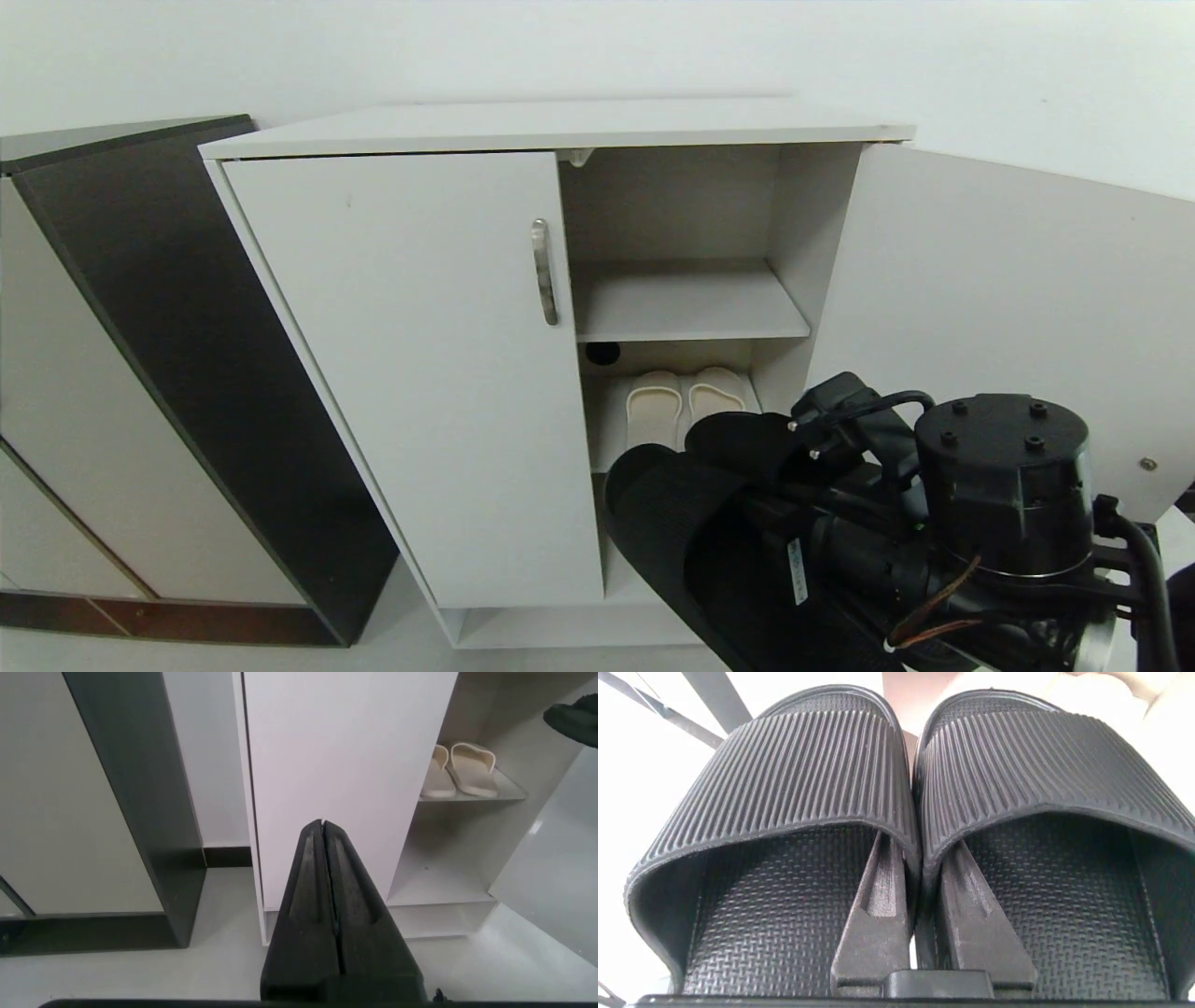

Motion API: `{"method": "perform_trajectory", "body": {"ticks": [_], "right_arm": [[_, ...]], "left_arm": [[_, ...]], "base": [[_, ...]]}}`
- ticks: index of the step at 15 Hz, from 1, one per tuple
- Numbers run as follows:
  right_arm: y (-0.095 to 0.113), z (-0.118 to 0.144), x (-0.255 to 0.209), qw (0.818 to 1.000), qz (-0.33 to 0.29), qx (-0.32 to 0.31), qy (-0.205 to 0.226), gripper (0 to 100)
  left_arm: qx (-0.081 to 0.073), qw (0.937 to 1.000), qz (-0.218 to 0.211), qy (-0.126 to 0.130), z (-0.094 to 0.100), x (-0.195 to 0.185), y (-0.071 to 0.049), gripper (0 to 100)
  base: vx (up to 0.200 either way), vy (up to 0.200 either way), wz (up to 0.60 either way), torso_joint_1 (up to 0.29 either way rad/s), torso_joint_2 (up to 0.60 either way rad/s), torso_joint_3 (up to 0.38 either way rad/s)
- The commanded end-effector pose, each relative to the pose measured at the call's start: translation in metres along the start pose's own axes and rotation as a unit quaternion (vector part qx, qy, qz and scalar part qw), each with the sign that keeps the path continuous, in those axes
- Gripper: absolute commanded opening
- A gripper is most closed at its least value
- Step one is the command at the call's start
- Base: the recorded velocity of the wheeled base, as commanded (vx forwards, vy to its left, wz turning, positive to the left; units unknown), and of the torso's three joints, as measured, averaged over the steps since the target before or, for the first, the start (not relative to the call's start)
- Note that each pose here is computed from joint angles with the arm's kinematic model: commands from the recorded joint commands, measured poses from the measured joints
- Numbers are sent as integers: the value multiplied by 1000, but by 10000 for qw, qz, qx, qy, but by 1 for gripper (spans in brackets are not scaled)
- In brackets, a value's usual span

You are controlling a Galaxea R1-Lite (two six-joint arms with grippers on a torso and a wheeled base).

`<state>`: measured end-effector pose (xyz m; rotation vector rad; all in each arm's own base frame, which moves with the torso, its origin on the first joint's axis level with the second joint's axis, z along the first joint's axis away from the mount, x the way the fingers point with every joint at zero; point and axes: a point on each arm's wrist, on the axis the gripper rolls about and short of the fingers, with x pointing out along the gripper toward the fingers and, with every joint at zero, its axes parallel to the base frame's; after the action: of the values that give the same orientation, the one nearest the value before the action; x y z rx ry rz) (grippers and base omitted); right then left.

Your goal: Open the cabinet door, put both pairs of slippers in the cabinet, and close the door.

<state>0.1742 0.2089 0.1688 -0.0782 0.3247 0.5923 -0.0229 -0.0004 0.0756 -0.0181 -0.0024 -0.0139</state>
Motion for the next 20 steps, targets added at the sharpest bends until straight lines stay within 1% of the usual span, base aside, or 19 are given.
{"method": "perform_trajectory", "body": {"ticks": [1,4,5,6,7,8,10,12,14,17,20], "right_arm": [[0,0,0,10000,3,-1,-1,0],[1,1,4,9999,-106,-54,0,0],[7,6,13,9990,-426,-58,-74,0],[16,10,27,9955,-939,-47,-146,0],[27,18,44,9880,-1515,76,-296,0],[38,30,53,9834,-1741,267,-445,0],[46,55,53,9758,-2094,478,-409,0],[47,79,50,9656,-2438,834,-346,0],[47,93,48,9612,-2504,1121,-272,0],[47,91,54,9591,-2557,1196,-217,0],[40,91,60,9569,-2612,1253,-208,0]], "left_arm": [[-2,10000,0,5,0,0,0,0],[-2,10000,0,5,0,0,0,0],[-2,10000,0,5,0,0,0,0],[-2,10000,0,5,0,0,0,0],[6,10000,0,5,0,0,0,0],[6,10000,0,5,0,0,0,0],[6,10000,0,5,0,0,0,0],[6,10000,0,5,0,0,0,0],[6,10000,0,5,0,0,0,0],[14,10000,0,5,0,0,0,0],[14,10000,0,5,0,0,0,0]], "base": [[0,0,0,0,0,0],[0,0,0,0,0,0],[0,0,0,0,0,0],[0,0,0,0,0,0],[0,0,0,0,0,0],[0,0,0,0,0,0],[0,0,0,0,0,0],[0,0,0,0,0,0],[0,0,0,0,0,0],[0,0,0,0,0,0],[0,0,0,0,0,0]]}}
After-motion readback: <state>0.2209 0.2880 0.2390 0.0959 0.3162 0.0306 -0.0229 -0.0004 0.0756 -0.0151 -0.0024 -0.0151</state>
